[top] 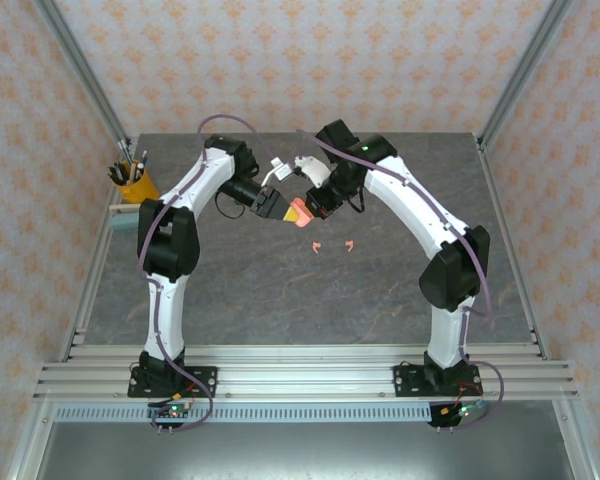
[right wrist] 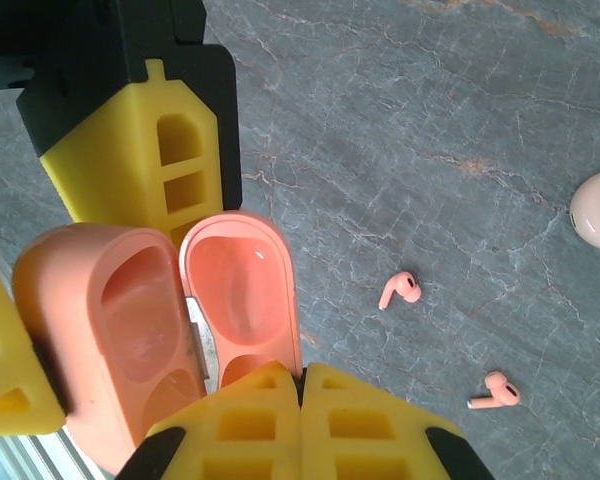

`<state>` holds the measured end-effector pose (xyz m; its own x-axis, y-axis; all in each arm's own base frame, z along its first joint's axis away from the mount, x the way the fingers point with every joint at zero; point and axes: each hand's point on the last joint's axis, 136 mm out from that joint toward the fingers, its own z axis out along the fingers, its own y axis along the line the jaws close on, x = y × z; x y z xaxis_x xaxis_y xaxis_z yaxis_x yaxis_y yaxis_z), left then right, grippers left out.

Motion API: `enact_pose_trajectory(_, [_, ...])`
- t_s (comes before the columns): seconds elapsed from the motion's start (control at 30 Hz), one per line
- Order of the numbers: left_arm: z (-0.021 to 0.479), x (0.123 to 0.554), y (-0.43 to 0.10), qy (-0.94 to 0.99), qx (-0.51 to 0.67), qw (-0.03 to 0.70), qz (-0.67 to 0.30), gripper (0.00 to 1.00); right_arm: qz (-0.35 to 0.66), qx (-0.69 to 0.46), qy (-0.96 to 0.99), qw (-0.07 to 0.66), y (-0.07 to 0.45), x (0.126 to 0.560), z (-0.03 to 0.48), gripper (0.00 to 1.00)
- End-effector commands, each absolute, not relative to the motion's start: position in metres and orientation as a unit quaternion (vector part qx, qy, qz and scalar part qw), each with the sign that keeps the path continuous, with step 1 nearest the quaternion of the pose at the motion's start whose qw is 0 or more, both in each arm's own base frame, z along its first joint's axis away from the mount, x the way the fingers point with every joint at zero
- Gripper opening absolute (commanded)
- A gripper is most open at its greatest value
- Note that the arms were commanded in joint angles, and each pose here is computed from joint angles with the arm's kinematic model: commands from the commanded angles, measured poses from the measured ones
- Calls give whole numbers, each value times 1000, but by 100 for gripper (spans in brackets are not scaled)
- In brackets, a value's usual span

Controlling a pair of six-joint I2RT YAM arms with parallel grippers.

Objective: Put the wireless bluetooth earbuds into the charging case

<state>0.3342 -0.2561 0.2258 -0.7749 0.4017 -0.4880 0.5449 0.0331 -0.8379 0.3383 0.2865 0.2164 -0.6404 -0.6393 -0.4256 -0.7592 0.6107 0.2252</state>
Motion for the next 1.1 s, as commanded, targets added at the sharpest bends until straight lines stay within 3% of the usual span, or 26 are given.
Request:
enact_pose_trajectory(0.0, [230, 312, -256, 729, 290, -14, -620, 34, 174, -413, 880, 157, 288, 339, 217, 0])
enact_pose_trajectory(0.33, [229, 314, -257, 728, 288, -14, -622, 39, 154, -422, 880, 152, 289, 337, 211, 0])
enact_pose_trajectory(1.07, [228, 321, -260, 727, 285, -12, -624, 38, 198, -421, 864, 193, 297, 327, 248, 0])
